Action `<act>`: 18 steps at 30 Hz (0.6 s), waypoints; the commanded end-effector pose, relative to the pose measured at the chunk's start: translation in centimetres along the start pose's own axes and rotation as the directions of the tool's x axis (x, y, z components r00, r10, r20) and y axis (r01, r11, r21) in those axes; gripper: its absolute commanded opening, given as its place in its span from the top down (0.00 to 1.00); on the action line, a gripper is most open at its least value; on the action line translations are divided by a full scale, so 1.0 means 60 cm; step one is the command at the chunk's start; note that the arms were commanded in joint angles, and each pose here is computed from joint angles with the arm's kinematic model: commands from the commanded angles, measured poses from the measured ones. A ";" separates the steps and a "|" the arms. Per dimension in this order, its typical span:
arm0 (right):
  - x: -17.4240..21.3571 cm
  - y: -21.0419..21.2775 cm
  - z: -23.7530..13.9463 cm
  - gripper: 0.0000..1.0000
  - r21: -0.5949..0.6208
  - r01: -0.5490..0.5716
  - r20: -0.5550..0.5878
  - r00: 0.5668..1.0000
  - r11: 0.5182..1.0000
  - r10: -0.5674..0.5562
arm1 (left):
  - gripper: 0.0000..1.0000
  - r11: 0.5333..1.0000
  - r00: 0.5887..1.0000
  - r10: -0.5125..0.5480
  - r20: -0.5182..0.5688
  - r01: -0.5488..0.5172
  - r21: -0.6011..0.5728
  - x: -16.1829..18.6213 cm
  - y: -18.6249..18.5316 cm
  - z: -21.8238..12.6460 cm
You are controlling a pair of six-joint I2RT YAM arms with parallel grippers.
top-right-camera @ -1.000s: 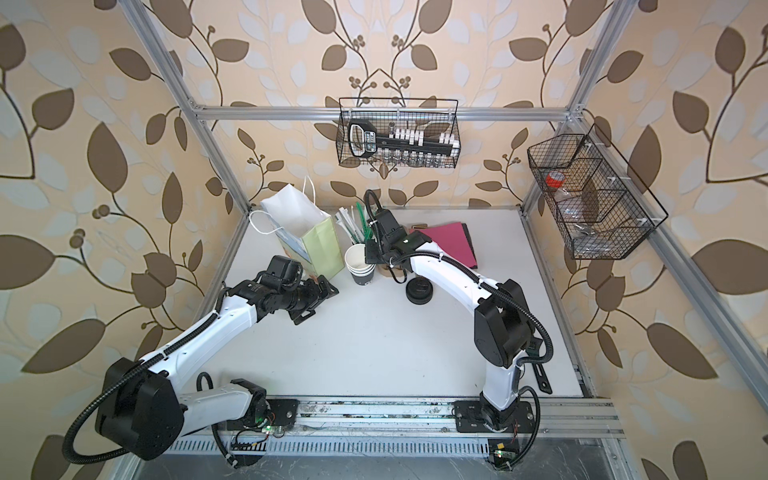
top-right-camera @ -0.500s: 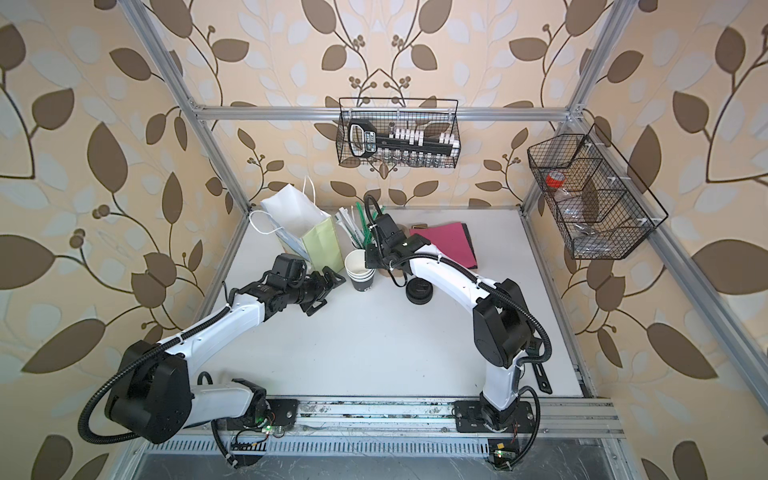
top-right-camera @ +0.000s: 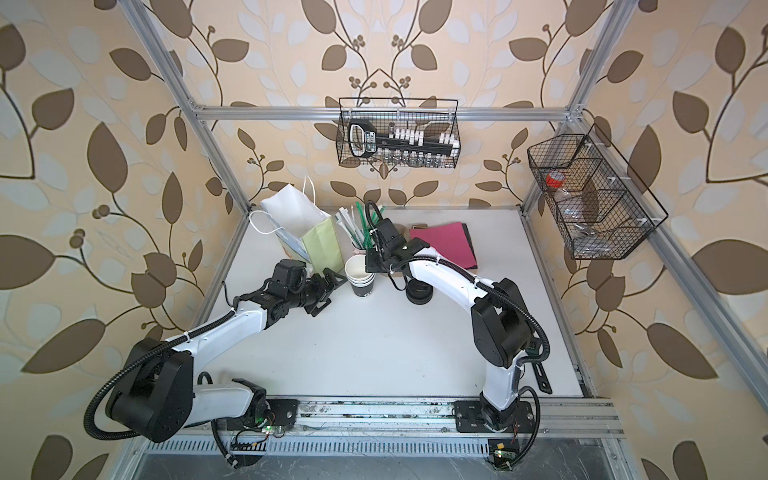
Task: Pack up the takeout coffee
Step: 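Move the left gripper to the cup stack and grip its rim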
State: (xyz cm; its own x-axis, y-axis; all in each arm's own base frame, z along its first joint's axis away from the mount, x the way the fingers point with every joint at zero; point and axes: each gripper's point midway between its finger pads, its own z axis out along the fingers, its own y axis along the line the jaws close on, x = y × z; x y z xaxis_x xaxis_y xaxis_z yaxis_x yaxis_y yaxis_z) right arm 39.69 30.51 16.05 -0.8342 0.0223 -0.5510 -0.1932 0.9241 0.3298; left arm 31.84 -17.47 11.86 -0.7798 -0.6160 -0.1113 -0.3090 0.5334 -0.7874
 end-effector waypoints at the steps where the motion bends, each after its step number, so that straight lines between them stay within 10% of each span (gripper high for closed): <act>1: 0.001 0.009 -0.005 1.00 -0.024 -0.011 0.008 1.000 1.000 0.011 | 0.01 0.998 1.000 0.008 -0.007 -0.007 0.059 0.003 -0.024 0.003; 18: 0.005 0.022 -0.004 1.00 -0.063 -0.029 0.002 1.000 0.998 0.029 | 0.01 1.000 0.999 -0.014 -0.030 0.014 0.006 0.009 0.011 0.028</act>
State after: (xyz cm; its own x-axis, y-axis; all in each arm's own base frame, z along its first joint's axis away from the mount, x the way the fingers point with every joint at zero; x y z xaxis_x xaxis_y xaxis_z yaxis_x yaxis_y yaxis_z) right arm 39.69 30.66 15.81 -0.8368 0.0381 -0.5461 -0.1846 0.9195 0.3470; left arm 32.46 -17.97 10.84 -0.7787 -0.6203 -0.0938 -0.3196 0.5210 -0.7915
